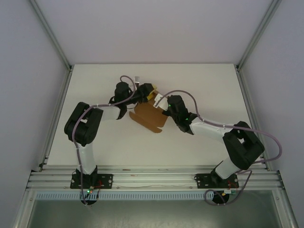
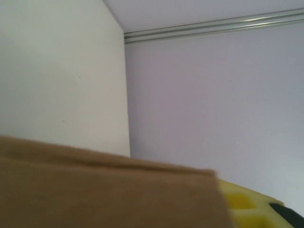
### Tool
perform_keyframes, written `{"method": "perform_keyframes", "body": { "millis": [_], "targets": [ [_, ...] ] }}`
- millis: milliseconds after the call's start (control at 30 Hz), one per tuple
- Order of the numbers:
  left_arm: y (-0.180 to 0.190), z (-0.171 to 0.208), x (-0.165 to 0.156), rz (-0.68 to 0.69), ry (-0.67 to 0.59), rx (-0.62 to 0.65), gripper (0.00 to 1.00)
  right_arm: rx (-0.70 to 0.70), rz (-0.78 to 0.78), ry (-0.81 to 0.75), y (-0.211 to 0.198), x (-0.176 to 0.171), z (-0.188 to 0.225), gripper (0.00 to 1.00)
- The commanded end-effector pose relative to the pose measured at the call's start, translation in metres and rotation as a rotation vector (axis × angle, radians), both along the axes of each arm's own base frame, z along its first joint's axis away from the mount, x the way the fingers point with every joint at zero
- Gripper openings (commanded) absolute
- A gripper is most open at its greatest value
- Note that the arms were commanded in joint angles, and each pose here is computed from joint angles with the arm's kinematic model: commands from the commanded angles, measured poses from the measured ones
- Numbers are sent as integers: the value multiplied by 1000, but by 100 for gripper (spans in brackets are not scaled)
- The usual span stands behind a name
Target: Assemble paper box
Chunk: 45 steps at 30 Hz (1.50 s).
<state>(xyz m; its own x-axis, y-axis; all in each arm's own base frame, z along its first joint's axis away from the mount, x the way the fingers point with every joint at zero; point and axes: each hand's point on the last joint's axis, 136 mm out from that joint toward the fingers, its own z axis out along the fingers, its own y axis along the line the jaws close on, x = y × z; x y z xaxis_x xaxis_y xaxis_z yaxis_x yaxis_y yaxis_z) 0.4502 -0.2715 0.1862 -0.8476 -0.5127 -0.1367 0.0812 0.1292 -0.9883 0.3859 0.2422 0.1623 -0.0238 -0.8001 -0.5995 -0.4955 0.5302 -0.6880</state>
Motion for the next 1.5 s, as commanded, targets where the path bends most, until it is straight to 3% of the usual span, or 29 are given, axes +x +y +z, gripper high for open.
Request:
{"method": "perform_keyframes", "body": {
  "millis": [0,133,267,400,467,500,733,967,1267,1467],
  "targets": [
    [-13,30,-8,-43,-100,-10,42,68,47,-8,13,-8,10,0],
    [-7,11,-12,-37,-56,141,43,57,30,-12,9,-8,11,0],
    [6,-1,-25,-39,-50,285,57,43,14,-19,5,-7,14,0],
    [39,-12,-39,-7,-32,478,80,1,4,-6,-1,-9,11,0],
    [63,-16,-47,23,-19,566,98,-8,2,2,-5,-10,11,0],
    [77,-17,-50,47,-15,608,100,-12,2,8,-6,-11,10,0],
    [157,-50,-63,150,77,861,100,-10,84,81,-5,-20,9,0],
    [178,-92,-61,100,75,994,97,64,165,243,-8,-27,11,1],
    [171,-100,-44,101,31,958,97,242,352,634,-19,-44,12,0],
    [151,-97,-32,49,-28,857,96,239,402,728,-18,-40,7,0]
  ]
}}
